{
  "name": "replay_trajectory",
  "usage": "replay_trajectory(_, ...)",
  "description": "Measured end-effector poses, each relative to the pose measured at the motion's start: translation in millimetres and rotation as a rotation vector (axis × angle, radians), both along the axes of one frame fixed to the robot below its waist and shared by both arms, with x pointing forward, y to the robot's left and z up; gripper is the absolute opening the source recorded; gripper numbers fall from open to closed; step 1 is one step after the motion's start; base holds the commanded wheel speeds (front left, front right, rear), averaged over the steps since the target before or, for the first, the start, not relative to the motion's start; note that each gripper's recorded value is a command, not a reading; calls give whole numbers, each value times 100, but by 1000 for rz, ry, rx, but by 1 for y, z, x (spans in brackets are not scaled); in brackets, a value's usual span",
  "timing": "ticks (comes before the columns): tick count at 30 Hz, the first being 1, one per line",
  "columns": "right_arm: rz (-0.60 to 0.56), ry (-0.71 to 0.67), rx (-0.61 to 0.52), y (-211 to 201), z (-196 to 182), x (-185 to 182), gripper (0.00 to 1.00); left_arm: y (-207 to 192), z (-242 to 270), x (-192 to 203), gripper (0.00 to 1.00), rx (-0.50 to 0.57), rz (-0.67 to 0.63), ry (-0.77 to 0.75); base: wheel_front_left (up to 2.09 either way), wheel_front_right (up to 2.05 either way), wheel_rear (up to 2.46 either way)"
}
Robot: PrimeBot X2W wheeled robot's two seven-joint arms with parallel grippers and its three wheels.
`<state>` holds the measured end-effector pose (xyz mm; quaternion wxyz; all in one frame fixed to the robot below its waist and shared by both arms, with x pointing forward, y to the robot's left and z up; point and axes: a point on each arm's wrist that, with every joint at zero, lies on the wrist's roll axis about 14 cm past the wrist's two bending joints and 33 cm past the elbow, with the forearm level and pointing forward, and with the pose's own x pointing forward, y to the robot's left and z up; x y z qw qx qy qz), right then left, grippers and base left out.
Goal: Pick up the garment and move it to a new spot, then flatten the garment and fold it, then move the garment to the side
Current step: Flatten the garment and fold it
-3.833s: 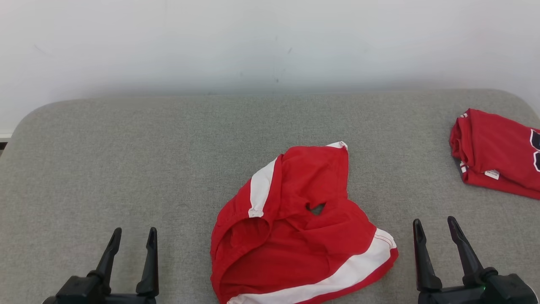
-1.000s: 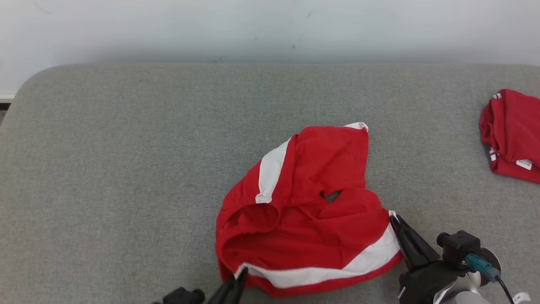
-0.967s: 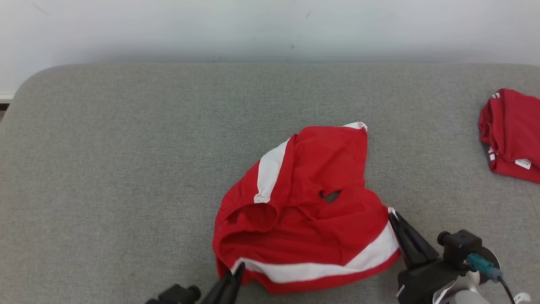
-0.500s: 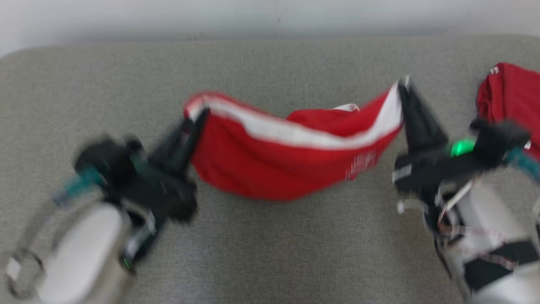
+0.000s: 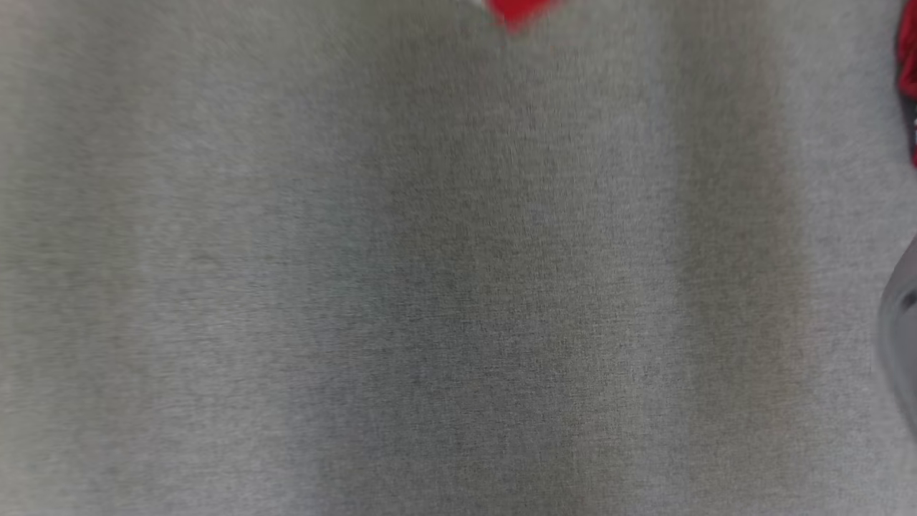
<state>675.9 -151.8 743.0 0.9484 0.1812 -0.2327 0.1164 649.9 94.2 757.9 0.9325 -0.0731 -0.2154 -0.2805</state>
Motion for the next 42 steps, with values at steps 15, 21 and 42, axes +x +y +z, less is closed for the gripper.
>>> replay_trajectory(15, -188, 6, -169, -24, 3, 81, 0, -17, -32, 100, 0, 2, 16, 29, 0, 0, 0)
replay_trajectory(21, -198, 74, -190, -26, -39, 97, 0, -22, -79, 122, 0, 13, 16, 103, 0, 0, 0)
replay_trajectory(42, 9, 212, -190, 20, -164, 23, 0, -7, -197, 34, 0, 6, -112, 278, 0, 0, 0)
